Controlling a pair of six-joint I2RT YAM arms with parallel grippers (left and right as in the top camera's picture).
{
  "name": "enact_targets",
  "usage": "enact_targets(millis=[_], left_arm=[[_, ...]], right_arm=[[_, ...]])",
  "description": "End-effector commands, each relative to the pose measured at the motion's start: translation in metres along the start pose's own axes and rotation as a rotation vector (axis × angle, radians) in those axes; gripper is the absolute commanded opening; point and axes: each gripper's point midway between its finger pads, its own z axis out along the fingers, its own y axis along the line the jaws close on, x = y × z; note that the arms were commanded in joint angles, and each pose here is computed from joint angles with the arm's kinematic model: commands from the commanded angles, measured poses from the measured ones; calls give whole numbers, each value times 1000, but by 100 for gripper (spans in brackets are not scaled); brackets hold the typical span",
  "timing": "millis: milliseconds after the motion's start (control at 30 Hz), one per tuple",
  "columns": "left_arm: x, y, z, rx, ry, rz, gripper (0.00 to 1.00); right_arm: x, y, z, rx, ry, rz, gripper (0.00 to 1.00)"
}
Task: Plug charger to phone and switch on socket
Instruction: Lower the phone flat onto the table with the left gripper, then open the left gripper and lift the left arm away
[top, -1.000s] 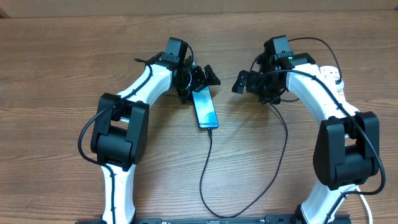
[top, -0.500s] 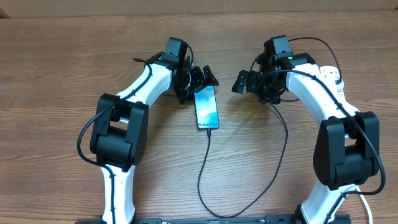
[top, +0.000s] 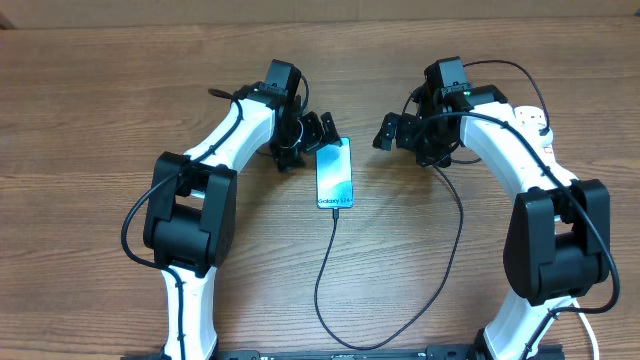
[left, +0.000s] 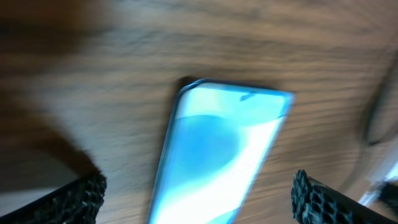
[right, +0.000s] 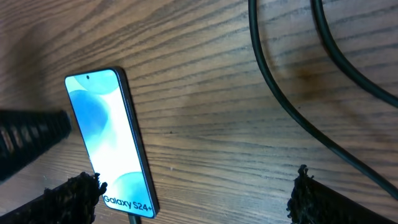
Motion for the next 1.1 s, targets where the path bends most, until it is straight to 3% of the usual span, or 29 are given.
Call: enact_targets(millis=[0,200,400,900,1067], left_arm=[[-24,31,-37,-247,-144,122,100],[-18,-20,-170,-305,-395,289,100],[20,-55,-277,-186,-621,347,100],[30,-49,-287,-204,-625,360,100],[30,-49,-287,-203,-624,361,100]], right_arm=[[-6,1,-3,-1,-25,-12,100],[-9,2,-4,-6,-38,-17,100],[-10,0,-4,8,-42,-16,100],[-11,0,-4,7,-44,-17,100],[-36,8,-42,0,-96,-3,100]])
